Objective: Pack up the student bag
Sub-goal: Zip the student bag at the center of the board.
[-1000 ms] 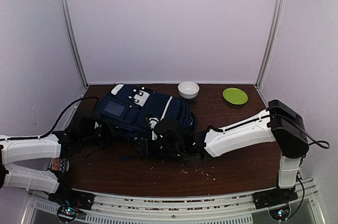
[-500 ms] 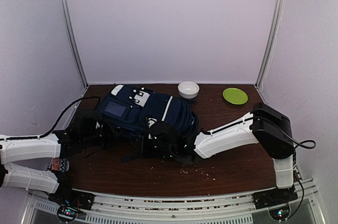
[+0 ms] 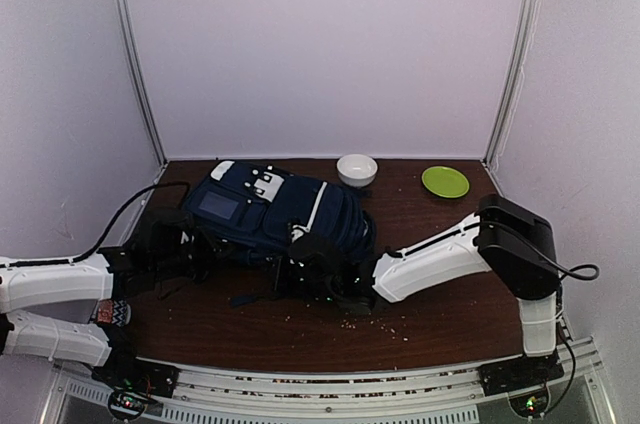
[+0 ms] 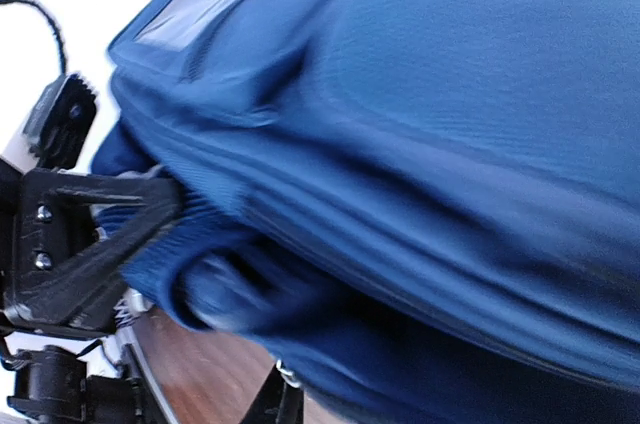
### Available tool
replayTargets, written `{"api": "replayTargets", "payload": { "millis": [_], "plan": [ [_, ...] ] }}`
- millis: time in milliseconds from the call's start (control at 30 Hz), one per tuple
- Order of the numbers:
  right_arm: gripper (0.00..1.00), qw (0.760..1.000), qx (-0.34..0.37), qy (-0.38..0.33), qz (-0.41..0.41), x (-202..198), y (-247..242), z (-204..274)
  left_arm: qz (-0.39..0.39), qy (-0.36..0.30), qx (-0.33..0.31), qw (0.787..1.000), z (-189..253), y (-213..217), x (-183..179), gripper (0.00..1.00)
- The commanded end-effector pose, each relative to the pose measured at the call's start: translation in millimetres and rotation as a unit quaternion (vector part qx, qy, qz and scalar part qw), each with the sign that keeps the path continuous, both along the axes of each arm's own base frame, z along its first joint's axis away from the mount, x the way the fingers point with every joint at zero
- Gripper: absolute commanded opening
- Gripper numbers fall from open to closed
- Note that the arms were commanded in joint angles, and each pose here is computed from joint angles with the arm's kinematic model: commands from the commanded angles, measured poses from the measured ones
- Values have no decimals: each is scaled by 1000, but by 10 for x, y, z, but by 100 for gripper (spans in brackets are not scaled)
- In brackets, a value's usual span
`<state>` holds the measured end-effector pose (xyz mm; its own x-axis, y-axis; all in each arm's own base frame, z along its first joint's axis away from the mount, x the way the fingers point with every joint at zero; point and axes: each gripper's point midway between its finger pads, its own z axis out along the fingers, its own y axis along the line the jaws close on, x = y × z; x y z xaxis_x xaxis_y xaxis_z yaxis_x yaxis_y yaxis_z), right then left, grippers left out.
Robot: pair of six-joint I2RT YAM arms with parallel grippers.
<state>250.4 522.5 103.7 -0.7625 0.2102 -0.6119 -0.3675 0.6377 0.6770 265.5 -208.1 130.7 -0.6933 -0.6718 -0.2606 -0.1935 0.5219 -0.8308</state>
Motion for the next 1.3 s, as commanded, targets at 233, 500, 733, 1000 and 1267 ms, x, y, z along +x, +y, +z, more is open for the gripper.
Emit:
{"api": "replayTargets", "payload": {
  "millis": [233,500,733,1000,1267],
  "plan": [
    [31,993,-15,-30,-115,205,-923,245,-37,-127,-104,986,1048,-280,78,0],
    [42,997,-6,-40,-63,43,-783,299,-41,-127,-101,986,1061,-309,99,0],
    [46,999,-1,-38,-8,-48,-527,299,-40,-127,-98,986,1053,-295,90,0],
    [44,999,-32,-20,0,-38,-463,109,-40,-131,-101,985,1098,-284,78,0],
    [36,998,-64,-15,-19,-3,-558,-27,-39,-135,-101,985,1133,-273,72,0]
  ]
}}
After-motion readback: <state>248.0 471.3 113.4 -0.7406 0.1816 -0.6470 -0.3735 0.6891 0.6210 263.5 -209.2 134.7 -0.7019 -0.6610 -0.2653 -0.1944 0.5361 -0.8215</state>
